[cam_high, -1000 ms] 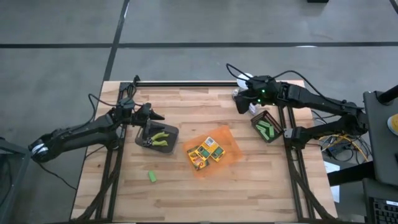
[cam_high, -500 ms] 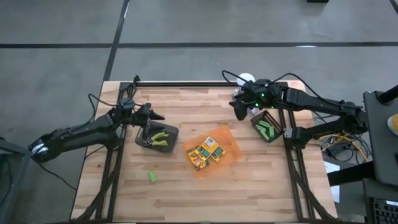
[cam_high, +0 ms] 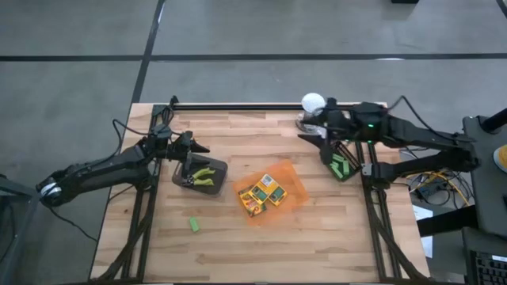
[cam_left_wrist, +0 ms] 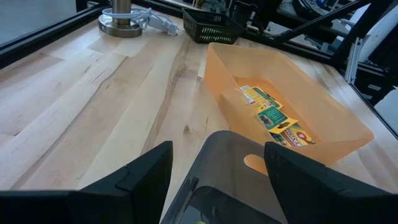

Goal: Pick & Place School Supplies
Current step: Put the green eraser into the black basket

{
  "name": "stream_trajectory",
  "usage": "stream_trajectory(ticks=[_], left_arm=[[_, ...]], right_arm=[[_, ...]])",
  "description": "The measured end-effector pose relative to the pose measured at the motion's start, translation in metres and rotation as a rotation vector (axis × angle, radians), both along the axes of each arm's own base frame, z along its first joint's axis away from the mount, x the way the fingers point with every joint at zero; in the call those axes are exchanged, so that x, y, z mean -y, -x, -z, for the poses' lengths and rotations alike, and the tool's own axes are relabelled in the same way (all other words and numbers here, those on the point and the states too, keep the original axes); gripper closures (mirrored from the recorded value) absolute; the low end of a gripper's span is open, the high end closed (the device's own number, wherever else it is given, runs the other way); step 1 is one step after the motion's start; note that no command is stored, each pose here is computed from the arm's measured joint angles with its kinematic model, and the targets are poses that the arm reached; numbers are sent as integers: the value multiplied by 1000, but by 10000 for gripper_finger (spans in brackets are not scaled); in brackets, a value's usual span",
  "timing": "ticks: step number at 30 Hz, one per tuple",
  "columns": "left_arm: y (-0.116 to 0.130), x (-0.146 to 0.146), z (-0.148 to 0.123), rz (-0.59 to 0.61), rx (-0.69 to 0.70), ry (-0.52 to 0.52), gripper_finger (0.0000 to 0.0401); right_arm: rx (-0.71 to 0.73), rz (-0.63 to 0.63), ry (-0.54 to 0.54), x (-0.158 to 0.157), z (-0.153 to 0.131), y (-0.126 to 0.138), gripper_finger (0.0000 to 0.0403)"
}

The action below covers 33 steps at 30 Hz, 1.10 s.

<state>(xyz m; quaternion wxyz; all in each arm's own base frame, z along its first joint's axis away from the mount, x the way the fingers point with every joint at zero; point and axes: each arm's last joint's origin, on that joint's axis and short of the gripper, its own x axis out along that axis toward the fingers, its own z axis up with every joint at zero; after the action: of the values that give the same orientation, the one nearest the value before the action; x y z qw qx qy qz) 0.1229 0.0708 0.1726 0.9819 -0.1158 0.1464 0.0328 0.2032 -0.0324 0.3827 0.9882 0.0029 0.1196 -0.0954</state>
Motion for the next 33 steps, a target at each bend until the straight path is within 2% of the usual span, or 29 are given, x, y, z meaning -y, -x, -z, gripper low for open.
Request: stream_trajectory(ticks=[6,12,15,27,29,33], left_arm=[[0,0,0,0,0,0,142],[0,0,0,0,0,0,142],[0,0,0,0,0,0,142],[0,0,0,-1,0,2,142],[0,0,0,-10,2,34,142],[-1,-1,-2,-76,25,218,142]], right_arm=[[96,-55,46,-11,-18,30,197],[165,-38,-39,-13,-26,47,197],[177,-32,-69,-13,-27,49,197],[143,-31,-75,-12,-22,39,197],[131,-31,-72,-11,-20,35,197],[102,-31,-69,-10,-16,27,197]])
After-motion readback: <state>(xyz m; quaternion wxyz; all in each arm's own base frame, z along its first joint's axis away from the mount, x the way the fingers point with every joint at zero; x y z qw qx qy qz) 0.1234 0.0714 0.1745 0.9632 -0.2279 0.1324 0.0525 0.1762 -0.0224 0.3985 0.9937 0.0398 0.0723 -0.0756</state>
